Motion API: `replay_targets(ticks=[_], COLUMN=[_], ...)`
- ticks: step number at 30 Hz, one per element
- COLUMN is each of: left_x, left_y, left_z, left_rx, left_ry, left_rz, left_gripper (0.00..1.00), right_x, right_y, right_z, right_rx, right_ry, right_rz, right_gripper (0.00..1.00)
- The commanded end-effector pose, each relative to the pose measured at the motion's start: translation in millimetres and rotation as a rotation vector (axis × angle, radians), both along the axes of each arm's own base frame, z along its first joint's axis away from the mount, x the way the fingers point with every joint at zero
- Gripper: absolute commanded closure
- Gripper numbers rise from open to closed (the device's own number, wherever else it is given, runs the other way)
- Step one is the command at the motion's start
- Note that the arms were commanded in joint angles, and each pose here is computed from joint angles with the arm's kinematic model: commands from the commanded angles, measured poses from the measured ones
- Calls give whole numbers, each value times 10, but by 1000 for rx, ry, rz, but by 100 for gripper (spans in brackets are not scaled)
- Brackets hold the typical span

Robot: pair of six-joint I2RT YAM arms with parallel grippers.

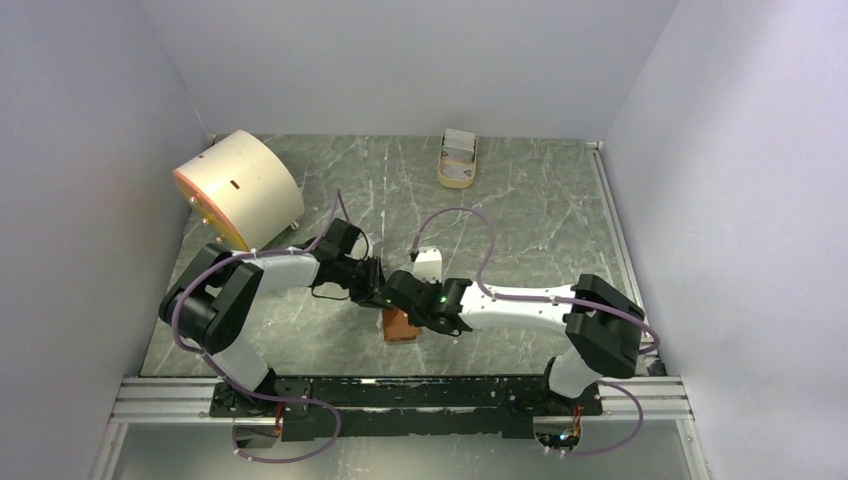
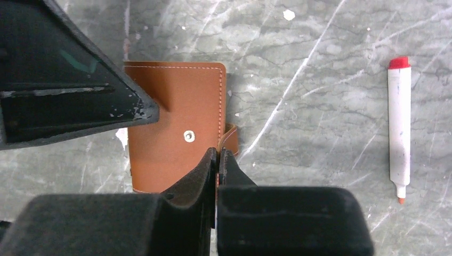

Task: Put the credit cards into the card holder
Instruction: Close the card holder at the center of the board.

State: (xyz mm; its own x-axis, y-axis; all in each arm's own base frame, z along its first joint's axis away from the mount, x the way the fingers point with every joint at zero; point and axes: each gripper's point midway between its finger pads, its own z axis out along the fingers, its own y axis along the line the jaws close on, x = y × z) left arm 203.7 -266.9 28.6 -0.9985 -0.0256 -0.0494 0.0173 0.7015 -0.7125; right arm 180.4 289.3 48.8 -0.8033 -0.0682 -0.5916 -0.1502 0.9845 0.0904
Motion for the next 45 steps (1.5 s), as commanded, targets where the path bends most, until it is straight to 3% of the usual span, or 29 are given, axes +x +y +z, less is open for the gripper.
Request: replay_targets(ticks=[1,10,19,24,27,31,45], left_x=[-9,-35,-39,-29,-25,-41,-50], left_y=[76,35,55,42,41,51,58], left_z=[-39,-40,-54,-43,-31,-32,-18], left_rx=[26,-2,10,5,4,4,1], left_ry=[-25,-4,-4,-6,-10,-10,-13], left_rz=[3,-4,-2,-5,-3,0,5], left_gripper=[74,74,75,75,75,75,75], right_x=[49,19,34,40,48,51,99], right_y=[128,306,348,354,349,325,292], right_z=[163,9,-99,20,71,87,-39], right_rx=[66,85,54,81,89,87,32], right_ry=[-66,10,36,24,19,13,27], right_rz=[75,188,196,185,174,168,177], right_gripper=[100,99,82,80,85,100,100])
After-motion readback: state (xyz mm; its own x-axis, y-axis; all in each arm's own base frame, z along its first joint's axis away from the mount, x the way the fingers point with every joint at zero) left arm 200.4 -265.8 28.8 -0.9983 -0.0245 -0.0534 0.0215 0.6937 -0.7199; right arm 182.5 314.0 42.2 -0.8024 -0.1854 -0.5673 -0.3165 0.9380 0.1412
